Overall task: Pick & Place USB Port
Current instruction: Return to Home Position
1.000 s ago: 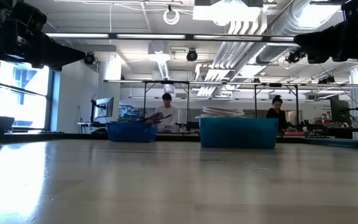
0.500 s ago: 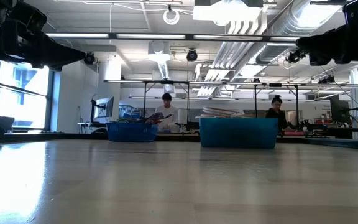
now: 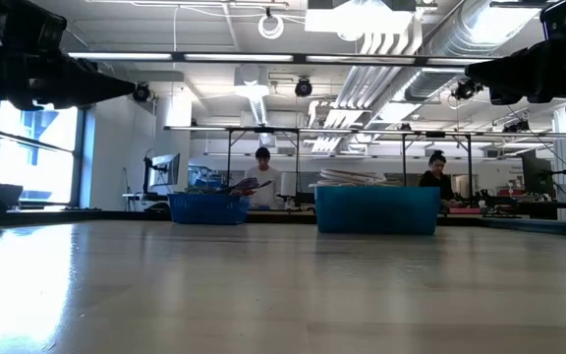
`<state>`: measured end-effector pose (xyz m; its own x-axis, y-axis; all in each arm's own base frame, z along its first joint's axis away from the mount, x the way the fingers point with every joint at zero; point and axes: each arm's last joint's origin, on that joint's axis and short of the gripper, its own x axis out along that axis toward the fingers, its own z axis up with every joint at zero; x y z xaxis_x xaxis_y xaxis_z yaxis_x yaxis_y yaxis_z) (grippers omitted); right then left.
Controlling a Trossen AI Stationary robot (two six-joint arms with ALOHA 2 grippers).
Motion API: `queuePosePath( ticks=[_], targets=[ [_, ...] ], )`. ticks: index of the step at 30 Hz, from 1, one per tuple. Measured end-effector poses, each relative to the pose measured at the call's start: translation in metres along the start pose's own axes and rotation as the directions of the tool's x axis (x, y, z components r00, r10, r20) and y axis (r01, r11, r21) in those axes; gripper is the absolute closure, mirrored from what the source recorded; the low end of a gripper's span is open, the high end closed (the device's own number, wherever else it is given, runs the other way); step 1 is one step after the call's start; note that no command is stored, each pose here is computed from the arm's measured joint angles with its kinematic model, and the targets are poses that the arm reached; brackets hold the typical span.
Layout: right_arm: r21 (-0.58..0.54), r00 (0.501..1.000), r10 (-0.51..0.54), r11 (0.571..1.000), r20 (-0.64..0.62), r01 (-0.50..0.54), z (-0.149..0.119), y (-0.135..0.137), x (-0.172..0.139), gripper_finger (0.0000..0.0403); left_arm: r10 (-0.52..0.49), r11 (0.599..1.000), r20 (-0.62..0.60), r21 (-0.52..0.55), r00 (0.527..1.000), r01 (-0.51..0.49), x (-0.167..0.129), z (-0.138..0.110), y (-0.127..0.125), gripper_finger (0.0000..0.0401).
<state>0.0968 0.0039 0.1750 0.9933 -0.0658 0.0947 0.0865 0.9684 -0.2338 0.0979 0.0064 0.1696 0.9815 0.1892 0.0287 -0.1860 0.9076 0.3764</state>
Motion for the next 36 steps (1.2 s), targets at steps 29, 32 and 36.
queuePosePath(
  ticks=[29,32,36],
  targets=[
    [-0.02,1.0,-0.003,1.0,-0.013,0.003,-0.0013,0.0002,0.0,0.0402,-0.007,0.986,0.003,-0.165,1.0,0.007,0.0,0.0001,-0.0002,0.0401],
    [-0.02,1.0,-0.003,1.0,-0.013,0.003,-0.0012,0.0002,0.0,0.0402,-0.006,0.991,0.003,-0.132,1.0,0.007,0.0,0.0001,-0.0002,0.0401],
    [-0.02,1.0,-0.003,1.0,-0.014,0.003,-0.0013,0.0002,0.0,0.0402,-0.006,0.992,0.002,-0.127,1.0,0.006,0.0,0.0001,-0.0002,0.0401]
  ],
)
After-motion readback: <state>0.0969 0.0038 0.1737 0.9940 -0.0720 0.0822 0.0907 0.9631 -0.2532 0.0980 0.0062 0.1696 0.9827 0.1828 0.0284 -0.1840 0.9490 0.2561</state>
